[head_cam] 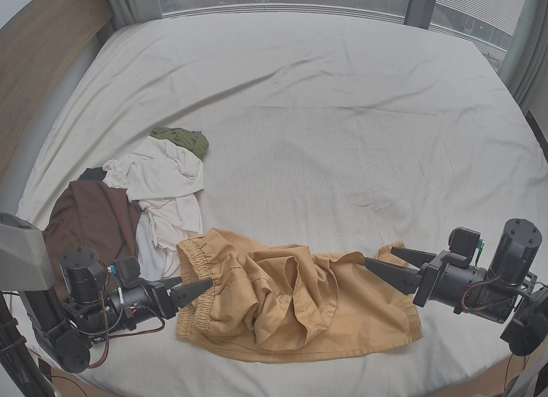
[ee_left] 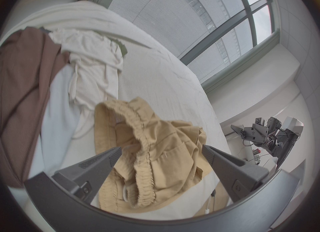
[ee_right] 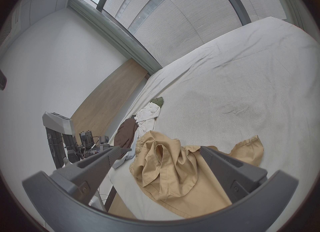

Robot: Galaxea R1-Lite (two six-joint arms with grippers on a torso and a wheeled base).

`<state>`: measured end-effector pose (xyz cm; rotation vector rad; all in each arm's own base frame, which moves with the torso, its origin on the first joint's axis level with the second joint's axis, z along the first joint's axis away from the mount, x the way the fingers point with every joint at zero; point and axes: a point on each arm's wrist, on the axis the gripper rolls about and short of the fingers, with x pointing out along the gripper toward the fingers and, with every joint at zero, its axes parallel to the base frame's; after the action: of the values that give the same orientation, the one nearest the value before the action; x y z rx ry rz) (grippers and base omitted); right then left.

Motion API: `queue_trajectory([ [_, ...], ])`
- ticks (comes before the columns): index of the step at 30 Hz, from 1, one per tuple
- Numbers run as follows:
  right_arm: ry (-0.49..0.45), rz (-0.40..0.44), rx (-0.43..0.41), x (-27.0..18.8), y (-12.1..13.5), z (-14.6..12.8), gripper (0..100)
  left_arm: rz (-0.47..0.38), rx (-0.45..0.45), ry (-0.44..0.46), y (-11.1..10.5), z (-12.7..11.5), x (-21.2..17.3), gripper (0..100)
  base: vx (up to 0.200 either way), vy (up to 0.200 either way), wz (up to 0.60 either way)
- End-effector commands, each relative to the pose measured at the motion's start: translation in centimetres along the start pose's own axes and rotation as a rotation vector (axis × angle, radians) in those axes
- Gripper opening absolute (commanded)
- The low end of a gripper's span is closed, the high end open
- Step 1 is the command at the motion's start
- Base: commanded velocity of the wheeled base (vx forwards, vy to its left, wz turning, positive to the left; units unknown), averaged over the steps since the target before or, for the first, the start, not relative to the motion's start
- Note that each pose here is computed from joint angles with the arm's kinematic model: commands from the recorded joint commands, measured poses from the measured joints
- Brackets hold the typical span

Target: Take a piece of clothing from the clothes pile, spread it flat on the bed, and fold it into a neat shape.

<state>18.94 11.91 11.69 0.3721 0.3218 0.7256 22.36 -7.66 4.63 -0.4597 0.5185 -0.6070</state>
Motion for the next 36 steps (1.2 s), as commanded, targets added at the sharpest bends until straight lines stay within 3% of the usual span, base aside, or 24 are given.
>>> queue_trajectory([
  [1,0.001,0.001,0.0,0.0,0.0,0.0,100,0.008,-0.026,0.051,0.4,-1.0,0.8,100,0.0,0.0,0.0],
  [36,-0.009,0.007,-0.007,0.1,0.2,0.2,100,-0.029,-0.097,0.084,0.0,-1.7,3.1,100,0.0,0.0,0.0],
])
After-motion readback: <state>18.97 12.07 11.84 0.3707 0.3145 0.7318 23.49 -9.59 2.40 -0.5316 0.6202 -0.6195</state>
